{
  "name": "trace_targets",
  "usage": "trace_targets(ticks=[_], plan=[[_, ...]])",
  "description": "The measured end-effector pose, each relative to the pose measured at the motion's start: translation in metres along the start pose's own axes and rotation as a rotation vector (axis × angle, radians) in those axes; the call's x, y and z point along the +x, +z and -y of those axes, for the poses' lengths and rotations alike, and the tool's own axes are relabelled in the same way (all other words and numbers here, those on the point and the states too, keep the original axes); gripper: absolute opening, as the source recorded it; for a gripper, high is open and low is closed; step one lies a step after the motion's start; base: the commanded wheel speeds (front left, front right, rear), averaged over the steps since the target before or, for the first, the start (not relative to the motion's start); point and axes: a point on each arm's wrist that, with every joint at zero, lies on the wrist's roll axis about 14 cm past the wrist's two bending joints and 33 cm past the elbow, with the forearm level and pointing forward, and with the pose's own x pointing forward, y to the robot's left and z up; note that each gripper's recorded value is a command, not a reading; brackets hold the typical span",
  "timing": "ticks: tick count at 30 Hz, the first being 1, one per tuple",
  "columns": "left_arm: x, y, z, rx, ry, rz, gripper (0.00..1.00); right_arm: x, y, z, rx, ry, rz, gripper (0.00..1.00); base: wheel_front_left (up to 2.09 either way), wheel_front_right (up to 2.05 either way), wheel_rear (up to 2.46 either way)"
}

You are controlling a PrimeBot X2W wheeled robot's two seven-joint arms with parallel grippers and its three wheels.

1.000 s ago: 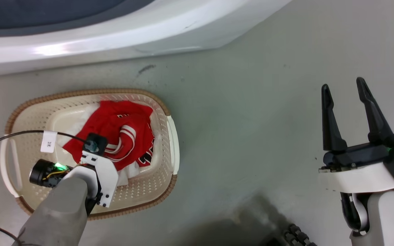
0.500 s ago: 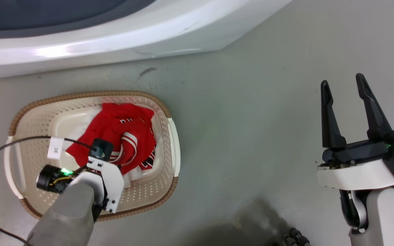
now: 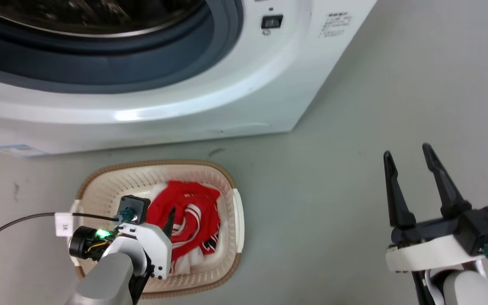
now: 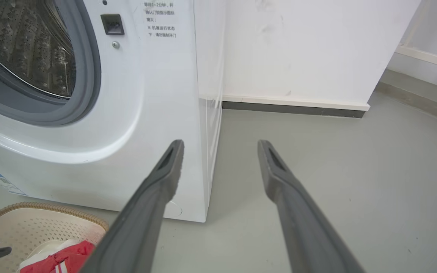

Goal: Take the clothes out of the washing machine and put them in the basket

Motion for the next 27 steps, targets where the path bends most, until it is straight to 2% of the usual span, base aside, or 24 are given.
trace_targets(ticks=[7, 13, 21, 27], plan=[[-0.055, 0.061, -0.017, -0.048, 0.118, 0.283, 1.00, -0.021, 0.026, -0.012, 0.008, 0.029, 0.064, 1.00, 0.00, 0.00, 0.00], [-0.119, 0.113, -0.030, -0.084, 0.250, 0.553, 1.00, -0.036, 0.047, -0.021, 0.013, 0.053, 0.121, 1.00, 0.00, 0.00, 0.00], [-0.201, 0.138, -0.029, -0.140, 0.387, 0.803, 1.00, -0.055, 0.069, -0.035, 0.018, 0.093, 0.188, 1.00, 0.00, 0.00, 0.00], [-0.250, 0.132, -0.033, -0.156, 0.491, 0.897, 1.00, -0.070, 0.083, -0.039, 0.023, 0.106, 0.233, 1.00, 0.00, 0.00, 0.00]])
